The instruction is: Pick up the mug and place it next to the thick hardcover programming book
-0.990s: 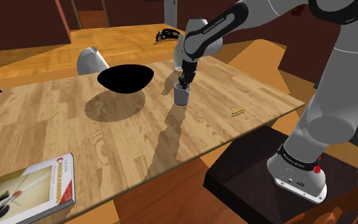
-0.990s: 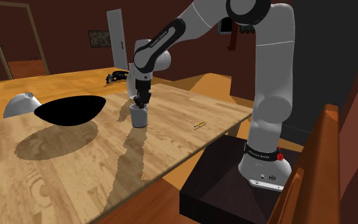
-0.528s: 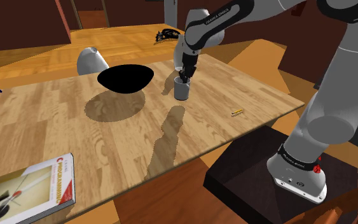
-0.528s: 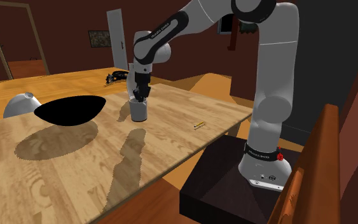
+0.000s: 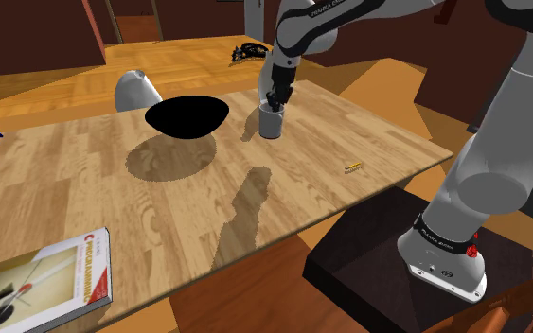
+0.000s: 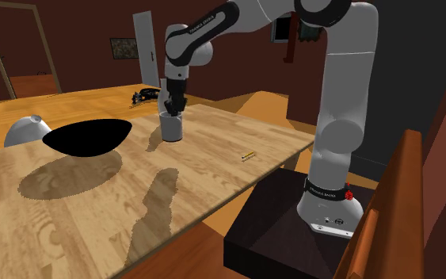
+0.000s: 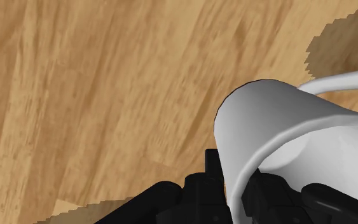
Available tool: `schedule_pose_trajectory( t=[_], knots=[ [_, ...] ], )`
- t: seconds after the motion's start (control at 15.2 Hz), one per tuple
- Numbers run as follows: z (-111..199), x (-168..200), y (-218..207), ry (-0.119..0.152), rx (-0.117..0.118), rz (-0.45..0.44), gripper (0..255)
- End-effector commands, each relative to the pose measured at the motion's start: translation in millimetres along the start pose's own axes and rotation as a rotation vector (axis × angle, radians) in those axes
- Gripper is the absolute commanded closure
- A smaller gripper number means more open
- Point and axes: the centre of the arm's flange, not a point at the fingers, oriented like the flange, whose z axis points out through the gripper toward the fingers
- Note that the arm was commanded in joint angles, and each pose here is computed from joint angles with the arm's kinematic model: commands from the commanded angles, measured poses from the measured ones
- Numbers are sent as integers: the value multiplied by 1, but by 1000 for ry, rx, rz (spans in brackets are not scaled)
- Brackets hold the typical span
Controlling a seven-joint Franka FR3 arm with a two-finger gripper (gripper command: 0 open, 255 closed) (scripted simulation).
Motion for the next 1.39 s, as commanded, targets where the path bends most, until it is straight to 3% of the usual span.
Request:
schedule_pose_trajectory(
  t=[0.0,1.06,1.32],
  knots=[
    [-10,1,0,0,0,0,255],
    [-93,7,-6,0,0,0,255],
    [-90,4,-58,0,0,0,255]
  ],
)
